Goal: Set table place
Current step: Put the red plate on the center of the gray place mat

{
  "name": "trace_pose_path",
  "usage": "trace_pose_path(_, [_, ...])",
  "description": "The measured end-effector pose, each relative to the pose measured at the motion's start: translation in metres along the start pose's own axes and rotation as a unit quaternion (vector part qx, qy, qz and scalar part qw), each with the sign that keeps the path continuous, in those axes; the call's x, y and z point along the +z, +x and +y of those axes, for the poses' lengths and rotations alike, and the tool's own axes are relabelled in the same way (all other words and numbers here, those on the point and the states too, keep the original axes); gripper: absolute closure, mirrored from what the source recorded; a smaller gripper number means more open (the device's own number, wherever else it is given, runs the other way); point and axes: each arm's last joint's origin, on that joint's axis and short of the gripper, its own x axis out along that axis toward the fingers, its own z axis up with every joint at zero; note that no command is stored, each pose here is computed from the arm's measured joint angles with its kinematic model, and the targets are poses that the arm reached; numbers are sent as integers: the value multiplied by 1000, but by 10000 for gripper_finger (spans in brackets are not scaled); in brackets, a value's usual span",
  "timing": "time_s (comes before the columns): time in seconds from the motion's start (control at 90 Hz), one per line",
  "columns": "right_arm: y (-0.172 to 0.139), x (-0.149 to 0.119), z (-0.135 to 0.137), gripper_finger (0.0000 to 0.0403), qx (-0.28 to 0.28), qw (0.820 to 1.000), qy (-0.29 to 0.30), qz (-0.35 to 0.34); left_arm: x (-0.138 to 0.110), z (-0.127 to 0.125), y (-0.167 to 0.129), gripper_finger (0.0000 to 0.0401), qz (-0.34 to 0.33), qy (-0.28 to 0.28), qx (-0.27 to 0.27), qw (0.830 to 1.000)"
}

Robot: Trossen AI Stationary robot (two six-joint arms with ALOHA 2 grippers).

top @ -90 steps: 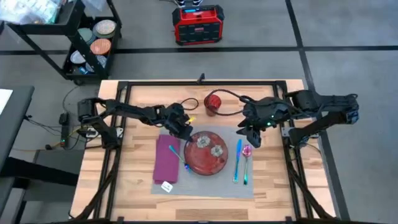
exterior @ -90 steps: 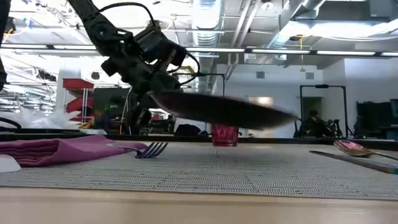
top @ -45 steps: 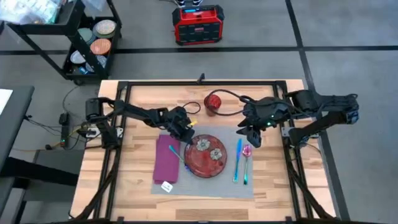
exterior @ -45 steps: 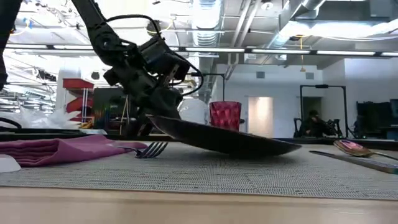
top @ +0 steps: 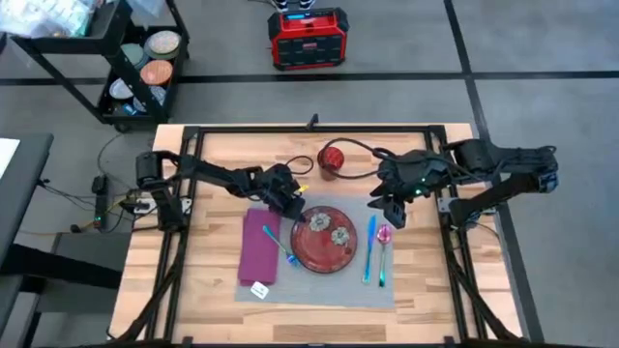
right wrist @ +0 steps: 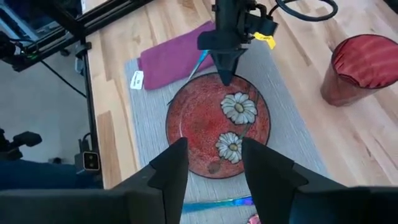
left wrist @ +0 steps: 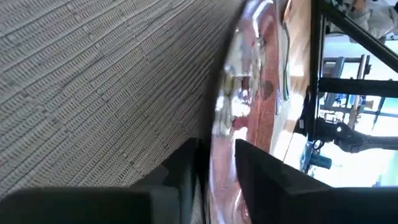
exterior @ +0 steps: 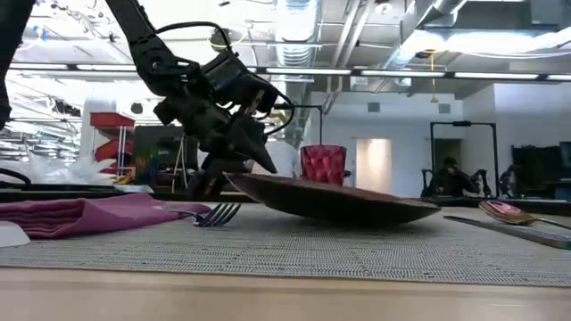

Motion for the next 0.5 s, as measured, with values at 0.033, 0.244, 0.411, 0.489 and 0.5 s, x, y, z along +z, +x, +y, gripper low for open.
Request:
trace_pose_path(0.033, [0,0,0,260,0,1000,0,1,0,0,0,280,0,2,1,1000])
trace_pose_path(0.244, [0,-1,0,257,-2,1000,-1,4,-3,0,-1,239,33,29,-14,999])
trace_pose_path(0.411, [0,-1,-1,257,-3,1000,-2,6,-9,5,-4,231,59,52,19,997])
trace_pose_path(0.489, [0,-1,-1,257,-3,1000,-2,6,-12,6,-6,231,57,67,37,995])
trace_pose_path(0.5, [0,-1,-1,257,-3,1000,-2,6,-12,6,-7,231,55,69,40,995])
